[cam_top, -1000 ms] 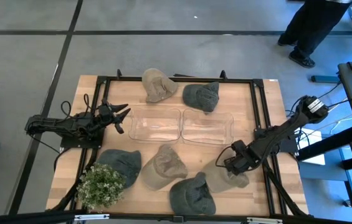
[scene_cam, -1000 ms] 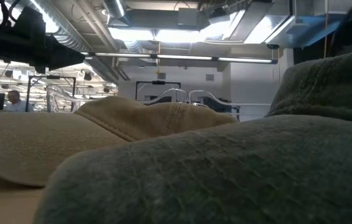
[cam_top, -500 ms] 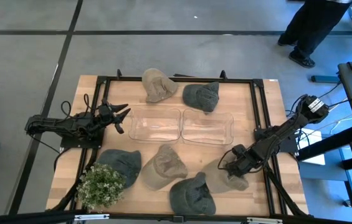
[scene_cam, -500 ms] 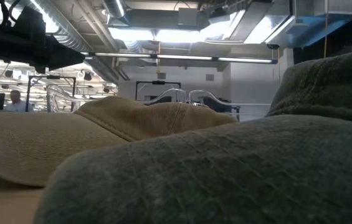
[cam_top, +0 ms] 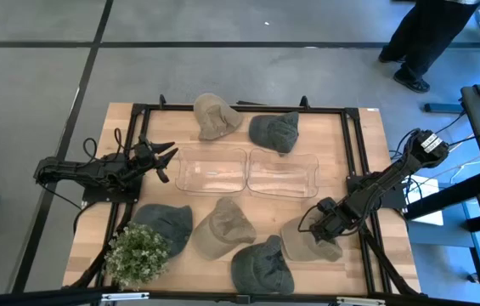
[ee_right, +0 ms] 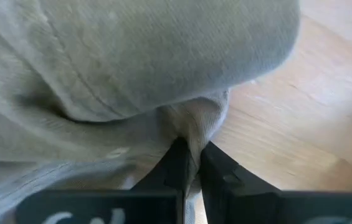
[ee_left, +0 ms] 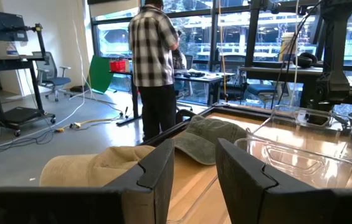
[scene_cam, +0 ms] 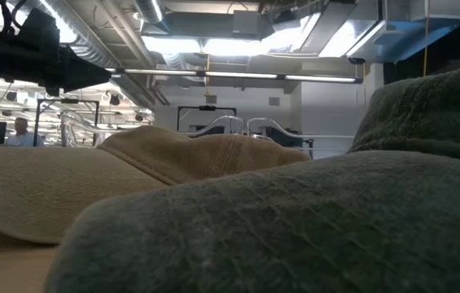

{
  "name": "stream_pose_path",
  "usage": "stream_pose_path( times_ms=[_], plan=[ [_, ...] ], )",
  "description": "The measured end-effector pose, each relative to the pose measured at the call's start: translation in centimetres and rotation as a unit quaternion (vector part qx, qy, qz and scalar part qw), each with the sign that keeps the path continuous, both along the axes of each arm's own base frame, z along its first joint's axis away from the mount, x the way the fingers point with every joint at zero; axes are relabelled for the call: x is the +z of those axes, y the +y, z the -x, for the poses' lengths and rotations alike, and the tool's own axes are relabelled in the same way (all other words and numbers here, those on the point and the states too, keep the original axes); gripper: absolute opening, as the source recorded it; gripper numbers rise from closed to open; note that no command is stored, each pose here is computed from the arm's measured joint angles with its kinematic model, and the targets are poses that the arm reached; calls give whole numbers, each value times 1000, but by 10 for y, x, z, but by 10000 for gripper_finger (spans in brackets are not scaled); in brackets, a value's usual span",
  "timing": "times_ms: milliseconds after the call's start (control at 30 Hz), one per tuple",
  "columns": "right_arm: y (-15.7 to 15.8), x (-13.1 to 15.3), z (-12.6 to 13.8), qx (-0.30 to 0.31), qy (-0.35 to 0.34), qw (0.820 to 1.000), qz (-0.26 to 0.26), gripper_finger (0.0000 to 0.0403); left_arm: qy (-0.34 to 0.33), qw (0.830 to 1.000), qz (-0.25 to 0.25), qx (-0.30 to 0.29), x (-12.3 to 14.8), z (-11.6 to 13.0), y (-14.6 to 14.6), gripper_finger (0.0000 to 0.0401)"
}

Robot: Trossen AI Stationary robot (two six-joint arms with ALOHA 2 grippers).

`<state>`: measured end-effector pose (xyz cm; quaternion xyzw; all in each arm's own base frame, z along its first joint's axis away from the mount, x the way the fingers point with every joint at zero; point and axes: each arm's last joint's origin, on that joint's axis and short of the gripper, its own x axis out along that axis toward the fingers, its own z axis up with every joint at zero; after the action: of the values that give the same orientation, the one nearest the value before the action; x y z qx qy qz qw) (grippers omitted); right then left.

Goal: Pick & Place hat
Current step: Put the bottom right brown cap into the right transparent bin

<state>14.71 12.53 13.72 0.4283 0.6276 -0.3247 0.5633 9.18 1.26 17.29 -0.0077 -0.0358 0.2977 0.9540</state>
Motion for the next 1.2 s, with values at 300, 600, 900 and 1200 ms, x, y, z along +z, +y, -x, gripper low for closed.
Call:
stream_pose_path(
  times_ms=[300, 600, 900, 1200],
  plan=[
    [8, 59, -9, 63, -87, 992, -73, 27, 0, 1000, 0, 0, 0, 0, 0, 114],
    [-11, 158, 14, 80, -217, 973, -12, 27, 0, 1000, 0, 0, 0, 0, 0, 114],
    [-44, 269, 33, 96, -432, 887, 130, 27, 0, 1000, 0, 0, 0, 0, 0, 114],
    [-66, 293, 30, 44, -470, 849, 239, 27, 0, 1000, 0, 0, 0, 0, 0, 114]
  ],
)
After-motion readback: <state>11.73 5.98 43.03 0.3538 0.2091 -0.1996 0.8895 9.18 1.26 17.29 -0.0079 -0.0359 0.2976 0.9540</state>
